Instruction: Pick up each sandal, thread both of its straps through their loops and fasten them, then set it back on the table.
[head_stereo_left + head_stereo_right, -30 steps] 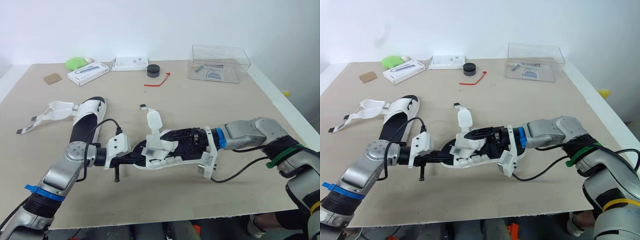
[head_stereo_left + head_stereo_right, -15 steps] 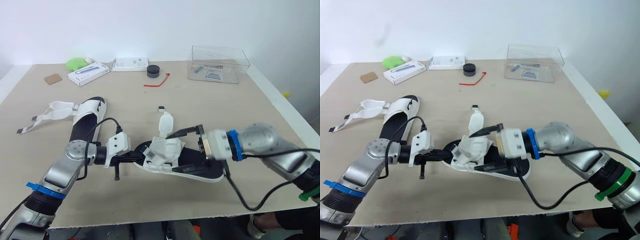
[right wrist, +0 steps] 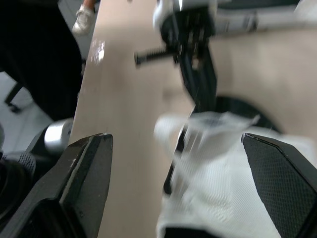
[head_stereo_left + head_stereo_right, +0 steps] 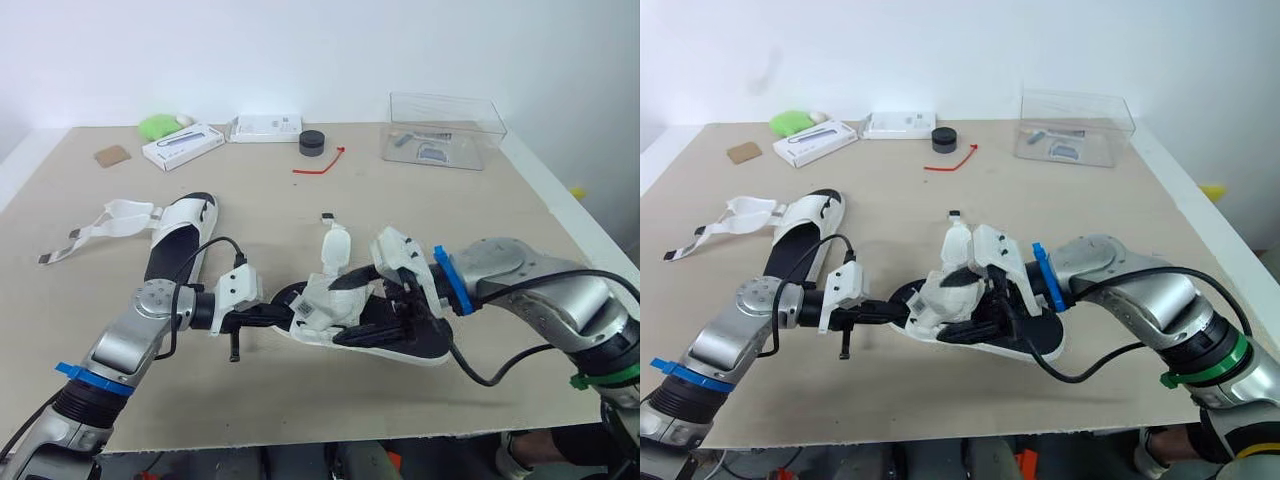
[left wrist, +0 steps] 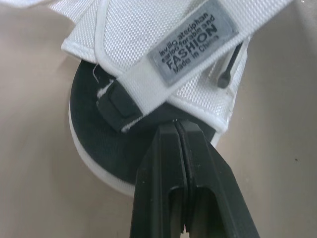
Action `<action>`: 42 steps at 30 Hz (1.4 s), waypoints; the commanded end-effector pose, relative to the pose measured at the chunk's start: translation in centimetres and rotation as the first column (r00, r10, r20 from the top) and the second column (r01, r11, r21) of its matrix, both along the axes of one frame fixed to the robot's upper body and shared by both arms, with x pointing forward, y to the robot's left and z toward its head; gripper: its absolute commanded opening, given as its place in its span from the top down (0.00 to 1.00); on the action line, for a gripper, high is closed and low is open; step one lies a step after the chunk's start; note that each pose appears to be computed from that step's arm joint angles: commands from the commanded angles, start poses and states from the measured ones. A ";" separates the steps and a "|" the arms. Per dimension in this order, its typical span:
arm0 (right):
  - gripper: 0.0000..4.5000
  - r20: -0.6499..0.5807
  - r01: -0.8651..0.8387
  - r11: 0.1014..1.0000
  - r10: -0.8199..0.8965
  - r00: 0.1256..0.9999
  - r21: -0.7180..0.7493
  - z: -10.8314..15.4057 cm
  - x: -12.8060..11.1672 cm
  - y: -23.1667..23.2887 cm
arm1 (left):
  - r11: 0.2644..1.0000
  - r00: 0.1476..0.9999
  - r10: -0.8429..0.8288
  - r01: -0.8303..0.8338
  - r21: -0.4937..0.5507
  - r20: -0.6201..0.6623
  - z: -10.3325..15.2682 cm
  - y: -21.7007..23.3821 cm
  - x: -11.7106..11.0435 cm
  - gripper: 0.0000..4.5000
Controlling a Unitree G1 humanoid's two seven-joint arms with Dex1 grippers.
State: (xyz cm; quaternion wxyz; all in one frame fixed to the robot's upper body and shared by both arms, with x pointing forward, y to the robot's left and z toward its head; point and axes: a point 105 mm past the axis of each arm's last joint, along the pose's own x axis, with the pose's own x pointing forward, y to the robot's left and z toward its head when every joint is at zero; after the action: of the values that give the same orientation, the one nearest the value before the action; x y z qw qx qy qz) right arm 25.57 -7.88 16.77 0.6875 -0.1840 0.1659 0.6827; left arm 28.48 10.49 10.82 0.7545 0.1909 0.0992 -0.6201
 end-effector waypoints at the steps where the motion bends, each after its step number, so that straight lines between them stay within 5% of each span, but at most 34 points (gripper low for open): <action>1: 0.01 0.041 0.011 0.999 -0.013 0.999 0.032 1.6 0.4 -0.6 | 1.000 1.000 0.003 -0.003 0.012 -0.003 0.1 0.3 0.0 1.00; 10: 0.01 -0.069 -0.013 0.993 0.021 0.997 0.113 2.4 -0.7 0.4 | 1.000 1.000 0.001 -0.001 0.014 -0.017 0.1 0.5 -0.2 1.00; 25: 0.01 -0.305 0.001 0.992 -0.041 0.952 -0.129 0.9 -0.2 0.9 | 1.000 1.000 0.006 -0.006 0.000 -0.013 0.0 0.0 -0.3 1.00; 42: 0.01 -0.419 -0.050 0.998 0.034 0.907 -0.029 2.3 0.0 3.9 | 1.000 1.000 0.009 -0.009 -0.002 -0.014 -0.2 -0.2 -0.5 1.00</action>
State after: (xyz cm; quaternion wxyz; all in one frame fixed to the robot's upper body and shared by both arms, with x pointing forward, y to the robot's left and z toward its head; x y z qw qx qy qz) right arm 25.27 -4.10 17.80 0.6117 -0.0519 0.3358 0.7144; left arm 28.14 10.31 10.78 0.7570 0.1840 0.1010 -0.6188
